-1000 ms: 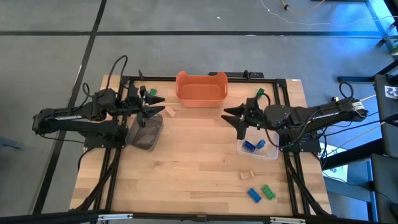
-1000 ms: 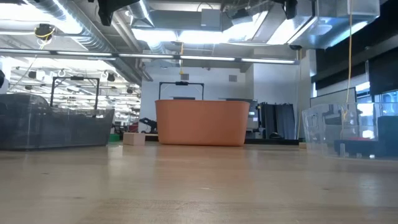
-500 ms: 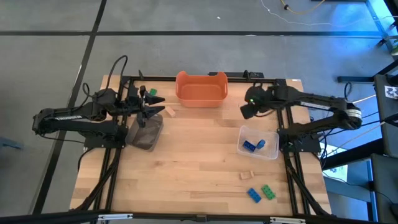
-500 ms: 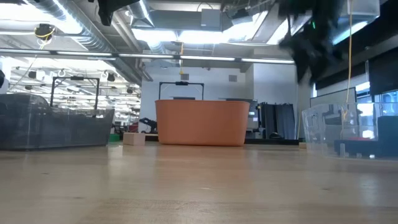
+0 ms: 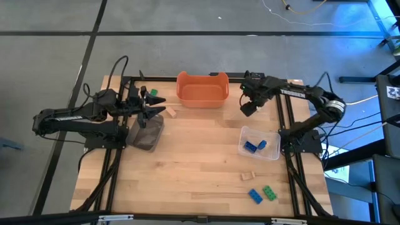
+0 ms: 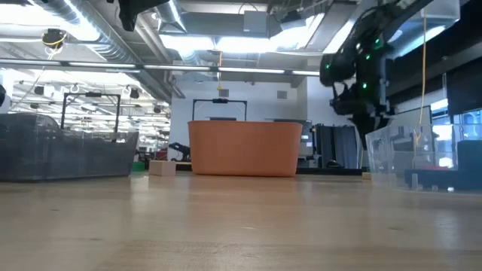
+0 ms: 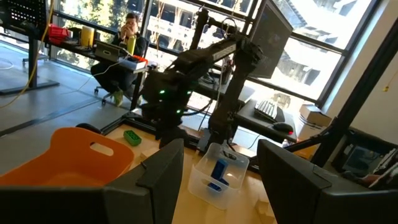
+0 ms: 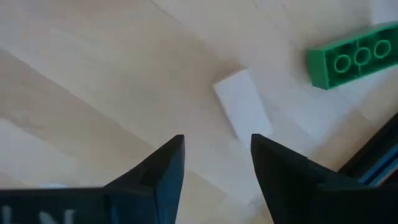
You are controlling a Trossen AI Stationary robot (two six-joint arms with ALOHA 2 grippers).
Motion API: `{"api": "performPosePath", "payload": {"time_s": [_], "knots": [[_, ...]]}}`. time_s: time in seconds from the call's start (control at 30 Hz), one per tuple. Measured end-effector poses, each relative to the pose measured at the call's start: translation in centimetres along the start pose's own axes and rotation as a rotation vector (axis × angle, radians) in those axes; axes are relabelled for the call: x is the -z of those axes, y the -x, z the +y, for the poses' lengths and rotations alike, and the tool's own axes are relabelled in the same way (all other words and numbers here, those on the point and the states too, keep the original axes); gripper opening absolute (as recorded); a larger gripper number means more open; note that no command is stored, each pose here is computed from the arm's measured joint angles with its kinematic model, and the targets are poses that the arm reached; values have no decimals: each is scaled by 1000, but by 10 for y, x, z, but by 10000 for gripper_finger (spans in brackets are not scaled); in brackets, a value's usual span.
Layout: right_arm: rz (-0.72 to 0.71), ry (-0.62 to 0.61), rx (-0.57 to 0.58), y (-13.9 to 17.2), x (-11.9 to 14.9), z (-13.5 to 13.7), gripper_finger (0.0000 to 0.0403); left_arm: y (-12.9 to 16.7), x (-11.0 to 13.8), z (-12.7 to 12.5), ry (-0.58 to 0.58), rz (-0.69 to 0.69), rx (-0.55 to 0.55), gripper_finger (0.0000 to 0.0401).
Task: Sort & place blocks by color
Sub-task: Put the top right brown block into the black bin
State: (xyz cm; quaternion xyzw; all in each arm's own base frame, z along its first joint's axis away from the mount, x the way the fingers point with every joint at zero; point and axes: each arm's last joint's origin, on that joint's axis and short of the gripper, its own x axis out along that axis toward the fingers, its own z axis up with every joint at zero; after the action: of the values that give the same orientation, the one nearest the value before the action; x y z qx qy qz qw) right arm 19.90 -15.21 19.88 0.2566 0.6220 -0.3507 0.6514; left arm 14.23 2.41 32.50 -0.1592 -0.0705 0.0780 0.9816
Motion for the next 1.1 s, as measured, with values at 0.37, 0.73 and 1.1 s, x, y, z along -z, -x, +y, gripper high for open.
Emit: {"api": "performPosePath", "payload": {"time_s": [0.37, 0.73, 1.1], "knots": [[121, 114, 84, -46, -18, -9, 307, 0, 0, 1, 0, -12, -35, 197], [202, 153, 0, -78, -28, -11, 296, 0, -1, 2, 1, -19, -56, 197], [109, 105, -169, -49, -14, 5, 127, 0, -1, 2, 1, -25, -77, 197]]}}
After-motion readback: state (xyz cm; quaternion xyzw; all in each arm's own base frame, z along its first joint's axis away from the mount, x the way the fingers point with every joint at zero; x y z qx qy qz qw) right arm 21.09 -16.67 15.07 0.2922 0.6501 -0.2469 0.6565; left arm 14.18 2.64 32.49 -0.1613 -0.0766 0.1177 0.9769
